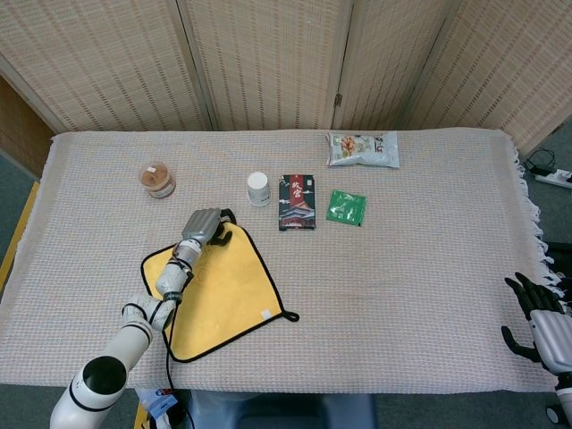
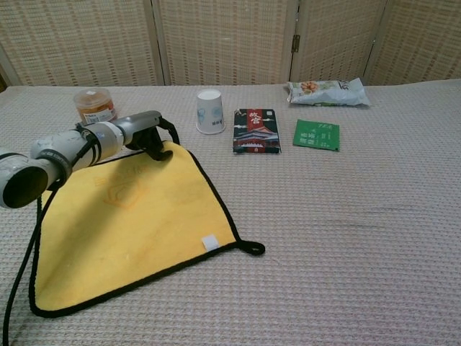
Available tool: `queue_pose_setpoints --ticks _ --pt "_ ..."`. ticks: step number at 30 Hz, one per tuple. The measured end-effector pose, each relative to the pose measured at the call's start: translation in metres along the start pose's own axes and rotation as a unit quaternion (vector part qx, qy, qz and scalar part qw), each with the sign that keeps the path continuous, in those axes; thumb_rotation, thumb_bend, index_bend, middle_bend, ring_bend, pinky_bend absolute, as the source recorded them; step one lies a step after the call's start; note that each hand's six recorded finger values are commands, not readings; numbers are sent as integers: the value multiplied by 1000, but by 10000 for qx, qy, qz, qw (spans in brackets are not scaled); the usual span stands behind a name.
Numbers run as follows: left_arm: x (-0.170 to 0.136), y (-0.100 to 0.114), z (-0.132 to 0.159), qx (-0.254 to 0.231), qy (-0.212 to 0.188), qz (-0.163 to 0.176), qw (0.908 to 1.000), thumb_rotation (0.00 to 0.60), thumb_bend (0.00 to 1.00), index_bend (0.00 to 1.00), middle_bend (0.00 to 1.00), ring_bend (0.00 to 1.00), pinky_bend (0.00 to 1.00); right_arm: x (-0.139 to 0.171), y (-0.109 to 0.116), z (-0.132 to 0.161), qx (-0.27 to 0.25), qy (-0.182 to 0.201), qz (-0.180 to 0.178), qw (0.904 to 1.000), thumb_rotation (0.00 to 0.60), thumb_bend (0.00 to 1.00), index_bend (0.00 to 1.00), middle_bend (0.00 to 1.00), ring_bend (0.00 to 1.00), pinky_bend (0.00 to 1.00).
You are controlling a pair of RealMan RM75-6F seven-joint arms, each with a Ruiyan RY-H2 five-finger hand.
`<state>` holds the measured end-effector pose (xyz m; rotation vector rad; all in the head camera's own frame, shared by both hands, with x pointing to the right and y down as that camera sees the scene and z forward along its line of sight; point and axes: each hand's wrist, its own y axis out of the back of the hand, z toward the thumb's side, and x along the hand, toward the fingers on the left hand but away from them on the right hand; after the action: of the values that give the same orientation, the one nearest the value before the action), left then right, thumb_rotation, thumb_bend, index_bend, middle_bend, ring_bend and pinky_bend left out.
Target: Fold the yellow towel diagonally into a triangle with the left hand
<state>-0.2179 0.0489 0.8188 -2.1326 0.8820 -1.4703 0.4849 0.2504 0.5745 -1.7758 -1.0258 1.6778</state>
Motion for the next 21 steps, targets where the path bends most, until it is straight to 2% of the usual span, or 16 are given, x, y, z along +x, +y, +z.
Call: queue_pose_setpoints --ticks 11,21 --pt "-4 4 4 84 -216 205 9995 600 510 574 1000 1000 1000 -1 -2 2 3 42 46 10000 600 492 0 0 0 0" --pt "-31 2 15 146 -899 670 9936 600 511 575 1000 1000 1000 4 1 8 -13 190 -17 9998 600 492 0 0 0 0"
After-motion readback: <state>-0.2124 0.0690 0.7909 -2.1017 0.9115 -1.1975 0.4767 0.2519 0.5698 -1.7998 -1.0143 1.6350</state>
